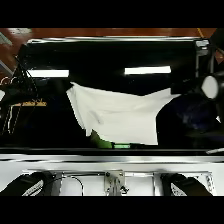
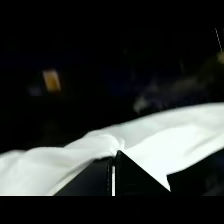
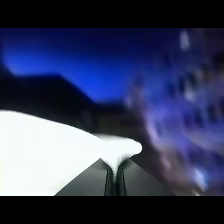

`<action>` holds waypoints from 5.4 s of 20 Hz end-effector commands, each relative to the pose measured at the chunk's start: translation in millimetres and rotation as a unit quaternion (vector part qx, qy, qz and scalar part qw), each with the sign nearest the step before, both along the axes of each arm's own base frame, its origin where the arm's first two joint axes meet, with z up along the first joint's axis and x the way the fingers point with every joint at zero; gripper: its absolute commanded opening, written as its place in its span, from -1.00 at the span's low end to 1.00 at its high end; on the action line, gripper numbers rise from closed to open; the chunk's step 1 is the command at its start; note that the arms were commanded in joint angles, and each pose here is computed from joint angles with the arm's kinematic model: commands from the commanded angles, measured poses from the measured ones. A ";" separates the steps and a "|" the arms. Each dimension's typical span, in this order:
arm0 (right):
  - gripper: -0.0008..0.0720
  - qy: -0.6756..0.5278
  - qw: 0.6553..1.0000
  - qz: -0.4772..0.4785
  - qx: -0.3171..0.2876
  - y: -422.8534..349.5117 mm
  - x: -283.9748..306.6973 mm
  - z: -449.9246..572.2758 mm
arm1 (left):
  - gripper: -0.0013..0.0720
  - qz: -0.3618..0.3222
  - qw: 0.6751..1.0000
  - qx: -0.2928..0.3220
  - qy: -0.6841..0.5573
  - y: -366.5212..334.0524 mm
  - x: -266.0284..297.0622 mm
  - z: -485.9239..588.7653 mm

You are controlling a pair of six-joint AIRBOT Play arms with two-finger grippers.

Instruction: Fold the shirts.

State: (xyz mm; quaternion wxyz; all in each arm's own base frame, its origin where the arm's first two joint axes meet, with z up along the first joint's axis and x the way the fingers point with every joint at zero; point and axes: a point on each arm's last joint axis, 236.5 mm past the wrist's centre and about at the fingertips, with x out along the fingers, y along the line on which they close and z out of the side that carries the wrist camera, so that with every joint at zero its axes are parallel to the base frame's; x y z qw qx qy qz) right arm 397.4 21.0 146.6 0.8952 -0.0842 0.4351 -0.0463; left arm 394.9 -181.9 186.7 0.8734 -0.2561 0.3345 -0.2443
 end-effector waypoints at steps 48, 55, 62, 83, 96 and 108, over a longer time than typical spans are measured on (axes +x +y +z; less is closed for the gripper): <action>0.90 0.406 0.858 -0.050 0.310 95.1 -131.7 -258.0 | -0.88 -0.038 0.946 0.087 0.311 40.4 10.7 -242.1; 0.79 0.370 0.848 -0.105 0.364 123.6 -108.0 -270.1 | -0.88 -0.046 0.952 0.091 0.287 39.9 11.9 -226.1; -0.80 0.388 0.832 -0.101 0.383 152.3 -112.8 -275.2 | -0.88 -0.048 0.956 0.093 0.273 39.8 13.1 -215.3; -0.77 -0.481 0.868 0.070 0.106 -6.2 -198.8 358.7 | -0.88 0.147 0.867 0.152 -0.451 115.5 -189.9 373.9; -0.77 -0.025 0.986 -0.009 0.162 -13.4 -30.3 63.4 | -0.88 0.068 0.969 0.217 -0.100 107.2 -41.4 70.3; -0.77 0.009 0.944 -0.087 0.318 30.3 107.4 -75.0 | -0.87 0.086 0.989 0.032 0.117 44.8 89.2 -159.8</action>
